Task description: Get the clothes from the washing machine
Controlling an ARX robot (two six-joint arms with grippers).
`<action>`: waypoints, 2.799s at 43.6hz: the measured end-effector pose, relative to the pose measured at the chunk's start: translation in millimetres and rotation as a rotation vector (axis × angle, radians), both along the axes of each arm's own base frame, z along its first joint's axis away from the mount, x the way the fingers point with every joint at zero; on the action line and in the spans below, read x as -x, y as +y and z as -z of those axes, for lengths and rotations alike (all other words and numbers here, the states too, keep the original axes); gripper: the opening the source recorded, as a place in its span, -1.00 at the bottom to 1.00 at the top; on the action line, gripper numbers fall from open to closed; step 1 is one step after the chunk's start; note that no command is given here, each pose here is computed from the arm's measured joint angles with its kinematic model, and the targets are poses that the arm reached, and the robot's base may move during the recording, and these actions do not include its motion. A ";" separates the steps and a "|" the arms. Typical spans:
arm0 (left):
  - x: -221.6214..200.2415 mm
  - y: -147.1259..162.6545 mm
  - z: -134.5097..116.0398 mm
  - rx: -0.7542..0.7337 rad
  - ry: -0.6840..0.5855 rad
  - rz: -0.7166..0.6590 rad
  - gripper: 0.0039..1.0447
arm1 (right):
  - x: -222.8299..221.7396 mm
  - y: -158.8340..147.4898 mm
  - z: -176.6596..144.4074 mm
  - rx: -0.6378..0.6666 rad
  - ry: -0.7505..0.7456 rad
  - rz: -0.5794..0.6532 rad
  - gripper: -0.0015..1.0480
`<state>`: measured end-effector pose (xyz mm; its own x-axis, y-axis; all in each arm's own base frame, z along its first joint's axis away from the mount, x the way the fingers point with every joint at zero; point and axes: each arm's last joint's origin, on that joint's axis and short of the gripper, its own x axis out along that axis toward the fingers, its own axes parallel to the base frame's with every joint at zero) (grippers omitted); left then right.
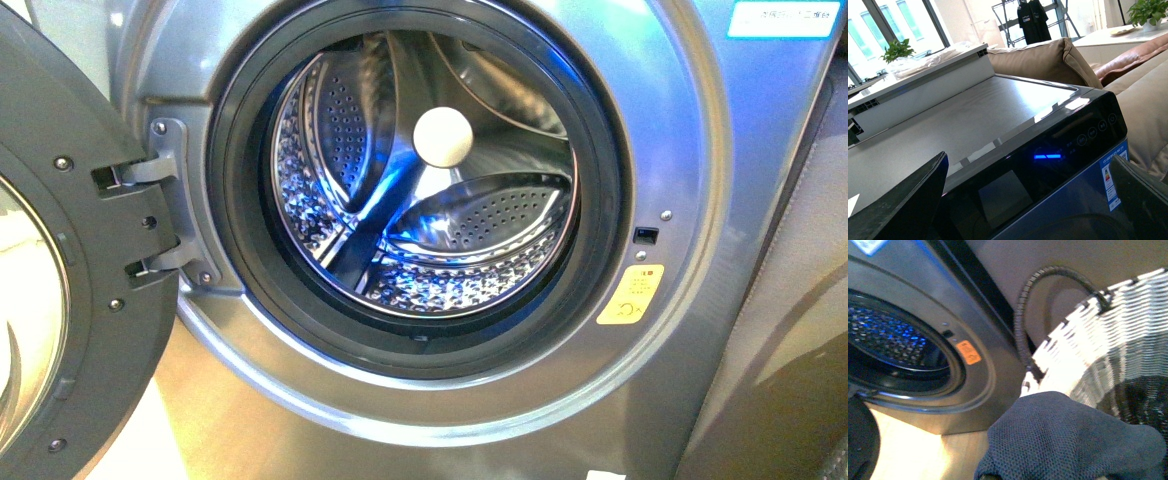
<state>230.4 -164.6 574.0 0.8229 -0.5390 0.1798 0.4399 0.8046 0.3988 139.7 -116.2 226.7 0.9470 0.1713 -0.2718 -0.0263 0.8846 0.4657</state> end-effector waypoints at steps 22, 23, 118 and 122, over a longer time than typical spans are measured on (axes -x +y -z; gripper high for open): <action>0.0 0.0 0.0 0.000 0.000 0.000 0.88 | -17.2 -44.2 84.4 0.022 0.162 0.236 -0.48; 0.0 0.0 0.0 0.000 0.000 0.000 0.88 | -17.3 -44.3 88.1 0.002 0.179 0.236 -0.42; 60.5 50.0 19.5 0.550 0.354 -0.510 0.88 | 43.5 121.3 16.8 0.285 -0.827 -0.034 0.85; 65.5 56.2 25.2 0.509 0.328 -0.500 0.72 | 43.6 121.8 17.1 0.289 -0.826 -0.026 0.85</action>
<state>165.0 -108.3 548.8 0.9999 -0.0072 0.0110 0.0089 0.9872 -0.1595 96.1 5.6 209.6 0.8569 0.2259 0.4634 -0.2779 0.9595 0.0461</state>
